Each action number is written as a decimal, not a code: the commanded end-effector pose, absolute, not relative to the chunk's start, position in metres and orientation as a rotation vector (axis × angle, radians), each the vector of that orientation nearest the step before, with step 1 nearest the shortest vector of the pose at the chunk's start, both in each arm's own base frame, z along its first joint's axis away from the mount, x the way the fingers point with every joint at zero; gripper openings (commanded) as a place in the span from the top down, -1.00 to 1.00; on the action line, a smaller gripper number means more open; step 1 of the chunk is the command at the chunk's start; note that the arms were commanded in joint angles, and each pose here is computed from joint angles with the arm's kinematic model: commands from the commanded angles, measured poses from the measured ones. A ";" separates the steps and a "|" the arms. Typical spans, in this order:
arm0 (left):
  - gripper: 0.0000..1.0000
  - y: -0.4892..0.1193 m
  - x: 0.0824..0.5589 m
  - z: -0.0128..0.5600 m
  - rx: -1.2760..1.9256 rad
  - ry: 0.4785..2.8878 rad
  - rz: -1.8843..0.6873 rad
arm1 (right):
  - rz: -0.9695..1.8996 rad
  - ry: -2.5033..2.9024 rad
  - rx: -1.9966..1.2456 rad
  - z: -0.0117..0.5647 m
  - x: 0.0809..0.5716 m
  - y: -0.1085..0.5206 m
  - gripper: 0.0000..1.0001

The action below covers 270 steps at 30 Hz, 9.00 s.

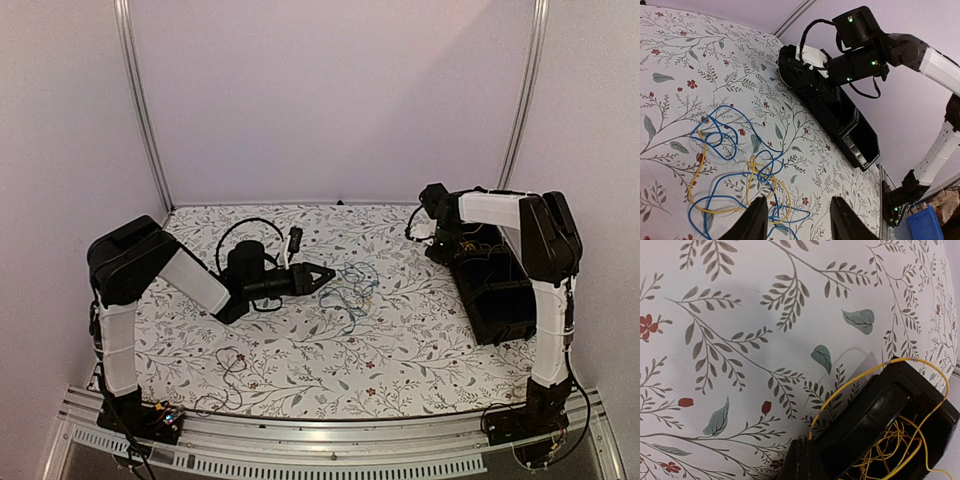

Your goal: Untangle the cables

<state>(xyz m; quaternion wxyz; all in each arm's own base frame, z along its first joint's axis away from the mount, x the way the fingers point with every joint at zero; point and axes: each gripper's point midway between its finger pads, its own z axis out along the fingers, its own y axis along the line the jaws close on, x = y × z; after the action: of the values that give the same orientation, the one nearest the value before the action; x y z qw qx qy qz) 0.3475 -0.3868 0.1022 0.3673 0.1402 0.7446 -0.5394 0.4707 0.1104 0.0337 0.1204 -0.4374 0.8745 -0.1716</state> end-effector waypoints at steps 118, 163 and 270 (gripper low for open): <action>-0.12 -0.447 0.325 0.270 0.894 1.605 -0.887 | 0.962 1.619 -1.400 0.294 0.361 0.336 1.00; 0.97 -0.508 0.353 0.073 0.655 1.584 -1.164 | 0.996 1.248 -1.200 0.506 0.356 0.317 1.00; 1.00 -0.423 0.306 0.160 0.780 1.570 -1.251 | 0.129 2.224 -1.088 0.214 0.447 0.119 -0.10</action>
<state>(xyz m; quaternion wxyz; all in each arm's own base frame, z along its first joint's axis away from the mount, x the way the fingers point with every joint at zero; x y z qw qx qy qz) 0.3194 -0.4117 0.1348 0.4862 0.2542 0.6745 -0.4940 0.4755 0.0424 0.1878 0.2917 -0.3618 0.8843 -0.0451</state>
